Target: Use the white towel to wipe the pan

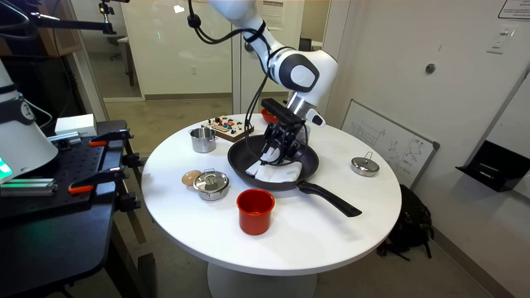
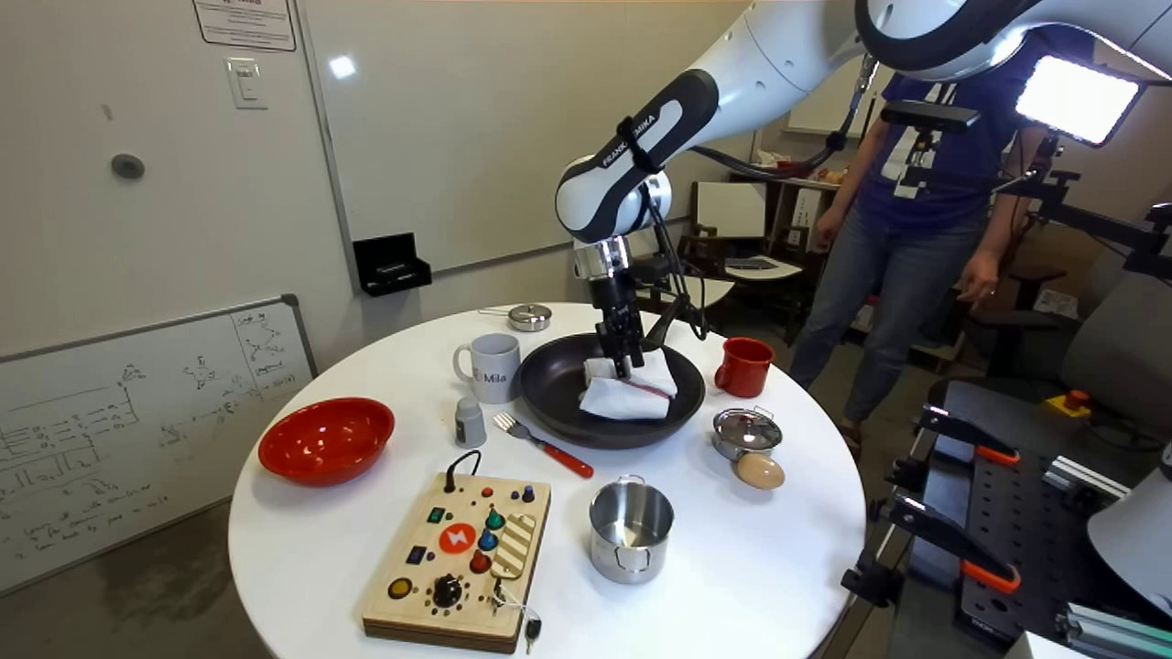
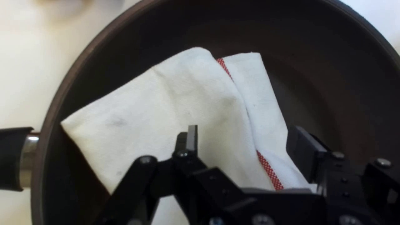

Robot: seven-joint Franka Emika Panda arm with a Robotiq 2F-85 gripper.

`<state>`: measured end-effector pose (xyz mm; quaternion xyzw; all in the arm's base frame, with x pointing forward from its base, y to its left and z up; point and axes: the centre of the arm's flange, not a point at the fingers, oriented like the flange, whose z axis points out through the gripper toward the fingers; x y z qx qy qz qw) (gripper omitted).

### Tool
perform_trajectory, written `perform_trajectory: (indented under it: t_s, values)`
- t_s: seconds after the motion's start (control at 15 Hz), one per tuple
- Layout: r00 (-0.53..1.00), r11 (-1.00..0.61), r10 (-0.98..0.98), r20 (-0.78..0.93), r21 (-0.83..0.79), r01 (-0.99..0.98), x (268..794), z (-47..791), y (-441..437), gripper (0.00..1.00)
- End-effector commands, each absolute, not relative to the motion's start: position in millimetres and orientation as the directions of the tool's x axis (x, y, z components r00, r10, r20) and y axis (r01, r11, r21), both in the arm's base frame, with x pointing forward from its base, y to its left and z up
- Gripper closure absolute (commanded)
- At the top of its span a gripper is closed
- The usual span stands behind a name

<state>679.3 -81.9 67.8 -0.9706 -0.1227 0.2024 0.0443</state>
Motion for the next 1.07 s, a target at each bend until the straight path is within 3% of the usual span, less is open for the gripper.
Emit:
perform_trajectory:
  t_s: [0.0,1.0]
  values:
    - [0.887,-0.967,0.254,-0.385,-0.113,0.228,665,82,-77,0.0]
    - [0.892,-0.966,0.26,-0.369,-0.104,0.239,660,100,-70,0.0]
